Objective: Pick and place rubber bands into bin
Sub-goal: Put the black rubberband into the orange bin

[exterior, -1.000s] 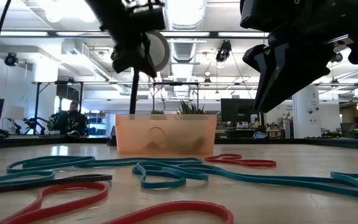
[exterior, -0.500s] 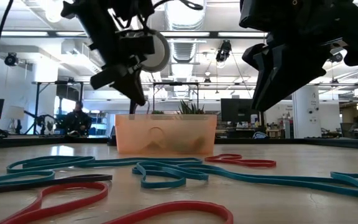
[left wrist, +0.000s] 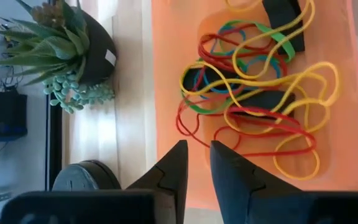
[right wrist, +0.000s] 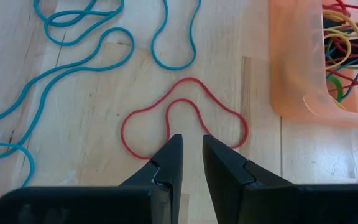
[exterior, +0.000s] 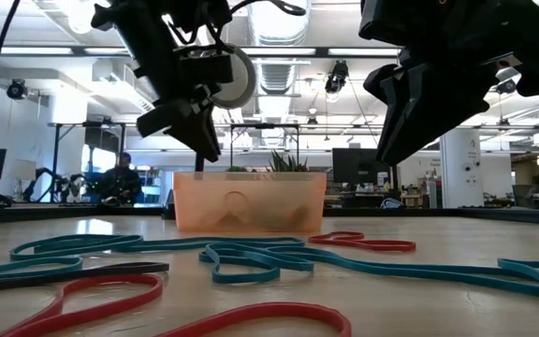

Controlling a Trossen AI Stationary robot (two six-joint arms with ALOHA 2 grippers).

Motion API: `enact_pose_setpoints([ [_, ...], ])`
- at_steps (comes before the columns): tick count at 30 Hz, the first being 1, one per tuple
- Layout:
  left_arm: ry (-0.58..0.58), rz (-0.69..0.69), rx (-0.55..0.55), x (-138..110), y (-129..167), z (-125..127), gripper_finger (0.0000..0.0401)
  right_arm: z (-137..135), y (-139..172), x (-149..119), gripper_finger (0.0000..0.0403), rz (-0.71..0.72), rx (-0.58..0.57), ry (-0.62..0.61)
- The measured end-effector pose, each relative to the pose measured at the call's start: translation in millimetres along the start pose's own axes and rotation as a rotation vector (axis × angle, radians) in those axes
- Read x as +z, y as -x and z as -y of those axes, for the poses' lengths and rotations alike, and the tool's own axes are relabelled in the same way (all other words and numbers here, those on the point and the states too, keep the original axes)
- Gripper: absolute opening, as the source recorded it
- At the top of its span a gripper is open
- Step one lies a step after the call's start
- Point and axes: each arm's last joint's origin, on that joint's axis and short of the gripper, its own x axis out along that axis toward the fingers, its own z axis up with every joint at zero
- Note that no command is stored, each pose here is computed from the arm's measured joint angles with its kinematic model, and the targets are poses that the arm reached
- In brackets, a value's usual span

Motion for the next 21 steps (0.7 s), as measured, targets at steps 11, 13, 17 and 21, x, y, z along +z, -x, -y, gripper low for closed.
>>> enact_pose_setpoints([
  [11,0.109,-0.037,-0.243,7.6,43.6,11.0,0.0055,0.0,-0.3,-0.7,0.0056,-0.002,0.0,0.004],
  [13,0.132,-0.03,-0.358,4.8,53.0,20.8,0.0055,0.1,-0.9,-1.8,0.0056,-0.004,-0.001,0.005],
  [17,0.148,-0.037,-0.509,-1.0,66.3,44.4,0.0055,1.2,-3.3,-5.1,0.0056,-0.008,-0.012,0.02],
  [21,0.151,-0.024,-0.544,-6.0,70.0,66.4,0.0055,1.6,-6.4,-6.2,0.0056,0.03,-0.038,0.034],
])
